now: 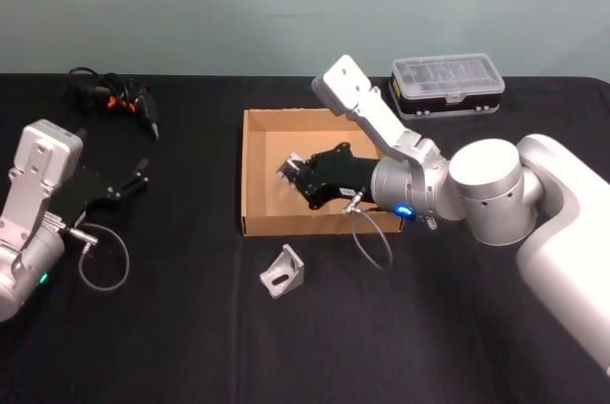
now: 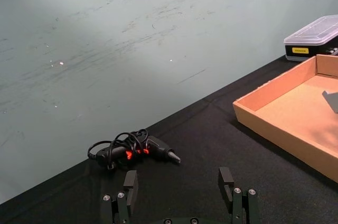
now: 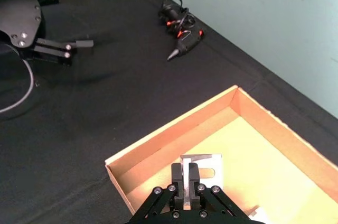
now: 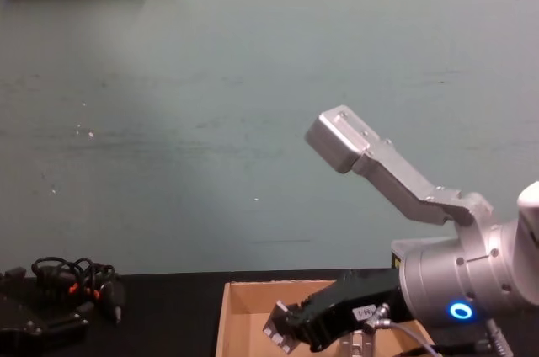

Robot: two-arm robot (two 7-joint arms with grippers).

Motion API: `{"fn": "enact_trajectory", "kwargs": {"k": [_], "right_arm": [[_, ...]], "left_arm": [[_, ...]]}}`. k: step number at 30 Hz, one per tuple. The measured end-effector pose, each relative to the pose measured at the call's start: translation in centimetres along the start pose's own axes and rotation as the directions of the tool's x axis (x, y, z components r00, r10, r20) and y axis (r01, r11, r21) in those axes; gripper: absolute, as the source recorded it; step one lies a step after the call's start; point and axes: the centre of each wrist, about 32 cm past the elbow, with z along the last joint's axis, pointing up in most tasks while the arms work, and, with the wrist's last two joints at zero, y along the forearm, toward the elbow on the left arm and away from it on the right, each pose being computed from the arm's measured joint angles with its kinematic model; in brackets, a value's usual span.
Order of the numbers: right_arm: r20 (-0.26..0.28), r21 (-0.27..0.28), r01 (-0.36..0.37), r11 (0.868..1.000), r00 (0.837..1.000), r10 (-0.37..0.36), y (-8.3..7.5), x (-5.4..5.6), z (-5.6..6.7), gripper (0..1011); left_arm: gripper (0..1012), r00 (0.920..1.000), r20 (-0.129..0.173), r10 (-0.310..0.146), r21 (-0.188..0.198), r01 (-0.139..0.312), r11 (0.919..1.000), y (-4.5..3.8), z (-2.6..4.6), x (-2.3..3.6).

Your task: Use one hand to pick up the angle iron from the table and place it into the box.

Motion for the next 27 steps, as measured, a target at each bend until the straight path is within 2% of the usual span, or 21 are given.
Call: {"fn": "enact_trajectory", "kwargs": {"k": [7, 17, 20, 21, 26, 27], "right_arm": [[-0.007, -0.022, 0.0, 1.0, 1.0, 0.0, 0.8, -0.3, -0.5, 58], [-0.009, -0.029, 0.002, 1.0, 1.0, -0.002, 1.1, -0.3, -0.8, 70], [-0.01, -0.031, 0.003, 1.0, 1.0, -0.003, 1.1, -0.3, -1.0, 164], [-0.01, -0.031, 0.004, 1.0, 1.0, -0.004, 1.1, -0.3, -1.0, 164], [-0.015, -0.023, 0.008, 1.0, 1.0, -0.009, 1.0, -0.3, -1.2, 358], [-0.015, -0.023, 0.008, 1.0, 1.0, -0.009, 1.0, -0.3, -1.2, 358]], "left_arm": [[1000, 1.0, 0.0, 0.0, 0.0, 0.0, 1.0, 0.0, 0.0, 0.0], [1000, 1.0, 0.0, 0.0, 0.0, 0.0, 1.0, 0.0, 0.0, 0.0], [1000, 1.0, 0.0, 0.0, 0.0, 0.0, 1.0, 0.0, 0.0, 0.0], [1000, 1.0, 0.0, 0.0, 0.0, 0.0, 1.0, 0.0, 0.0, 0.0], [1000, 1.0, 0.0, 0.0, 0.0, 0.0, 1.0, 0.0, 0.0, 0.0], [1000, 1.0, 0.0, 0.0, 0.0, 0.0, 1.0, 0.0, 0.0, 0.0]]}}
